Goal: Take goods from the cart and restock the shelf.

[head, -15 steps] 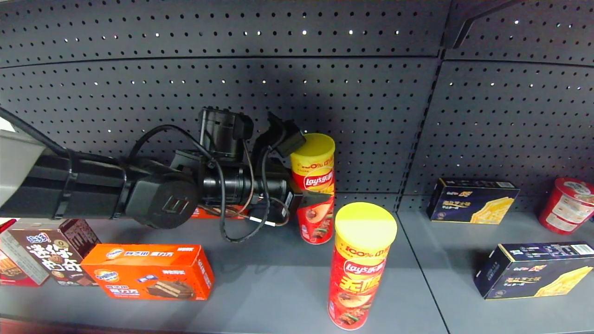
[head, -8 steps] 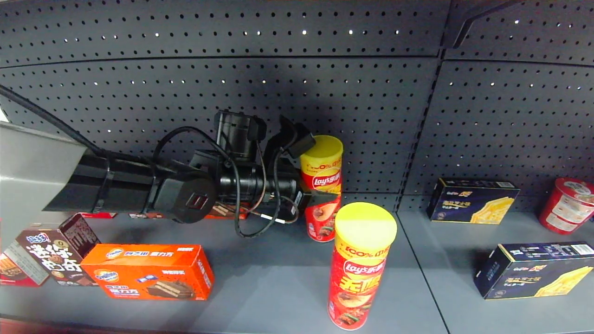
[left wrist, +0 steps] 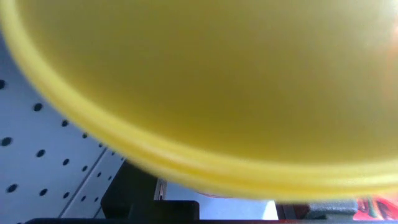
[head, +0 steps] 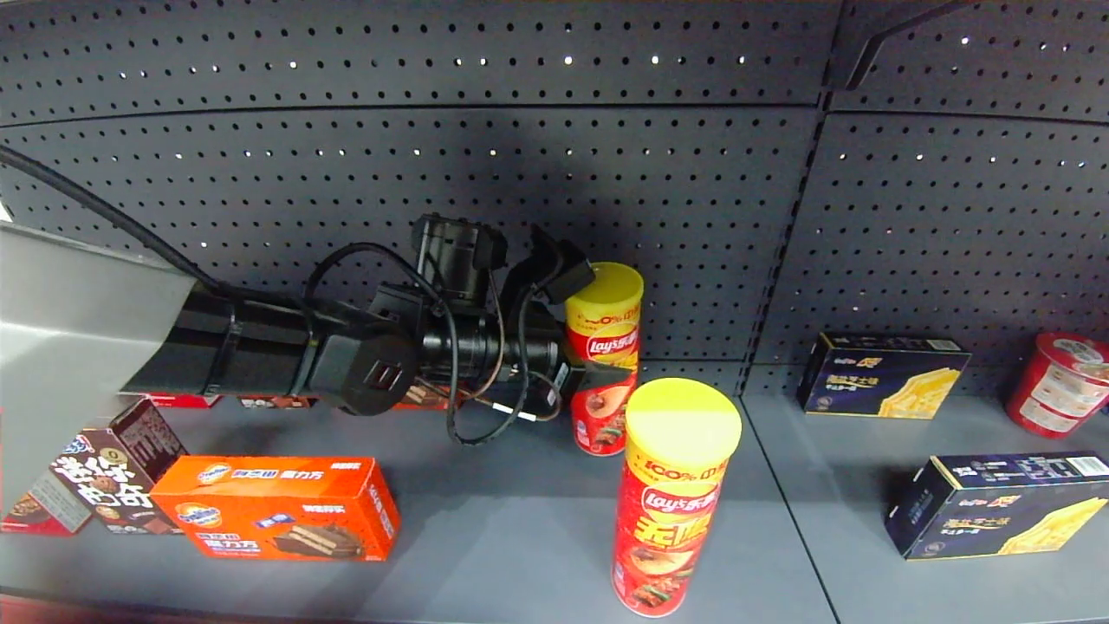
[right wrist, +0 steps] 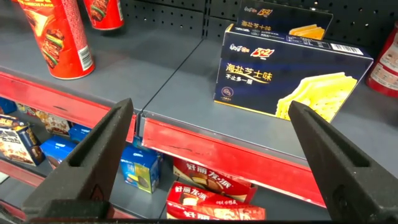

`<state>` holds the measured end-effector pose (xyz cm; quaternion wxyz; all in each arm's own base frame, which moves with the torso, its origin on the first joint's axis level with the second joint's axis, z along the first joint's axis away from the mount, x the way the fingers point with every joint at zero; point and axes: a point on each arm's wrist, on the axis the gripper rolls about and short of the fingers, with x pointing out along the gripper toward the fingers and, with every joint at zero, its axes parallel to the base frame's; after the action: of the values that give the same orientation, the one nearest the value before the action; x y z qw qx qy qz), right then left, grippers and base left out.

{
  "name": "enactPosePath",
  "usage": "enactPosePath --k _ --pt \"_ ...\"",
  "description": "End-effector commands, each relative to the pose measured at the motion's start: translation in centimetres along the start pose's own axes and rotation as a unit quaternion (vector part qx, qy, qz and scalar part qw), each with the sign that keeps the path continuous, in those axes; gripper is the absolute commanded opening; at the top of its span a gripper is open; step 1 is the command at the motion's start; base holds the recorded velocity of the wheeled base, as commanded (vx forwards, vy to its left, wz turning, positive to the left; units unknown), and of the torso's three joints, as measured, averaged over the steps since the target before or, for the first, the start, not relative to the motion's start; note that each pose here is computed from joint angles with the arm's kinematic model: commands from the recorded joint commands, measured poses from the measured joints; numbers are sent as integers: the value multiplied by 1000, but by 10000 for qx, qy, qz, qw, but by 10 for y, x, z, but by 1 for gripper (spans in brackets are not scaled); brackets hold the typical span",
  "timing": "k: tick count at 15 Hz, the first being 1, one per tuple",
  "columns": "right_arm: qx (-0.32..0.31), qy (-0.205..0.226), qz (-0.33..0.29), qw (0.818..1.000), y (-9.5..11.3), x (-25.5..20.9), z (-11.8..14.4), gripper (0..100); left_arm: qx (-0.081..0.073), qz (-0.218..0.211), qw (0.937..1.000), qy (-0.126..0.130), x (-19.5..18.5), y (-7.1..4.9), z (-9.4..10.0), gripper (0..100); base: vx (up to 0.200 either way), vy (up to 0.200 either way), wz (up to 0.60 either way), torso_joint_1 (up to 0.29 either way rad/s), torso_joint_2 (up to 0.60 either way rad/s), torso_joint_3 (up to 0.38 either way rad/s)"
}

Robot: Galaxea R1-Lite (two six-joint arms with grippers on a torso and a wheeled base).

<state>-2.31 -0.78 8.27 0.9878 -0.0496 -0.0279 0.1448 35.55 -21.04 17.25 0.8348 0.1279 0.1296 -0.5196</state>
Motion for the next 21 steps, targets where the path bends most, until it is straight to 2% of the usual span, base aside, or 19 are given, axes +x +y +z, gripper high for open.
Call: enactPosePath --k 1,13,21 --pt "-2 6 -8 10000 0 0 0 100 -17 -4 10000 29 2 1 -3 0 0 0 0 0 0 0" --pt "6 7 -16 10000 0 0 0 100 -67 -42 9999 103 16 5 -12 0 0 0 0 0 0 0" --pt "6 7 -16 10000 0 0 0 100 -59 -94 9999 105 22 4 -12 0 0 0 0 0 0 0"
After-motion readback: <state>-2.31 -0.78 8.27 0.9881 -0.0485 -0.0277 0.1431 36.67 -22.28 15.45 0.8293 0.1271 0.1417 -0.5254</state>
